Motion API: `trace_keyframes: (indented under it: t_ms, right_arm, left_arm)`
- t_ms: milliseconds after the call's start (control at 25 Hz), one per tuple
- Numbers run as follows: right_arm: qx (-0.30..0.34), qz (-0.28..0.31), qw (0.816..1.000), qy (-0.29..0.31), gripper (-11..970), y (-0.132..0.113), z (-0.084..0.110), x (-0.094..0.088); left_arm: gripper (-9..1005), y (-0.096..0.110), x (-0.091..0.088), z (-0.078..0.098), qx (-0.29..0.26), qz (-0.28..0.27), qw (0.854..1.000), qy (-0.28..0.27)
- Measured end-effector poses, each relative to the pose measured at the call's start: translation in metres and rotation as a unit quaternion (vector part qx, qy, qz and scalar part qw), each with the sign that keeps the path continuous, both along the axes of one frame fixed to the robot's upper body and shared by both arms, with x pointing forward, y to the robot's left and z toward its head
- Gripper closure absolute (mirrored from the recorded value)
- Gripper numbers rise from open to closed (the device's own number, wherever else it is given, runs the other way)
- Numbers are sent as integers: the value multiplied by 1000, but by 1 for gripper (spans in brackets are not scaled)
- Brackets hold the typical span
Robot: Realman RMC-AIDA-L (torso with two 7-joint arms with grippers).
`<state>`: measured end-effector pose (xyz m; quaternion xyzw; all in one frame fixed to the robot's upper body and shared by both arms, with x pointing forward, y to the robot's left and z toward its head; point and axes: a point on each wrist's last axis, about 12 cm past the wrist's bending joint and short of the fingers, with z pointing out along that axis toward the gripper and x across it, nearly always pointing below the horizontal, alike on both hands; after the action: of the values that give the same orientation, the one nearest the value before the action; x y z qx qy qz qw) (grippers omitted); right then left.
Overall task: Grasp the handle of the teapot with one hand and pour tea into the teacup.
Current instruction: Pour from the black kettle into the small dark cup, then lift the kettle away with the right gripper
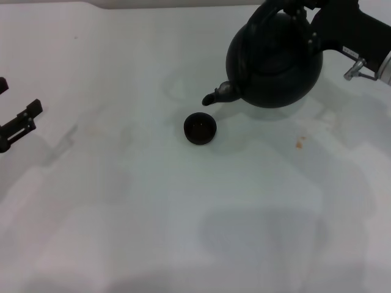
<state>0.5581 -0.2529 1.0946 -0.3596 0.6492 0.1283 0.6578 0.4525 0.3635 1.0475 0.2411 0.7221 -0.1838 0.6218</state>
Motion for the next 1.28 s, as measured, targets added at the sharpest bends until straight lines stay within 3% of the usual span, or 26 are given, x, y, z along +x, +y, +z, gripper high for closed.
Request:
trace_keyframes:
  t_ms: [600,1280]
  right_arm:
    - [-67,-7,998,-5,822,19,-7,1]
    - [-107,-17,994,-34,833,25,-3,-8]
  left_arm:
    - [224,3,0,0,1,9,1000,-2]
    - [224,4,1,-1,9,13,1000,-2]
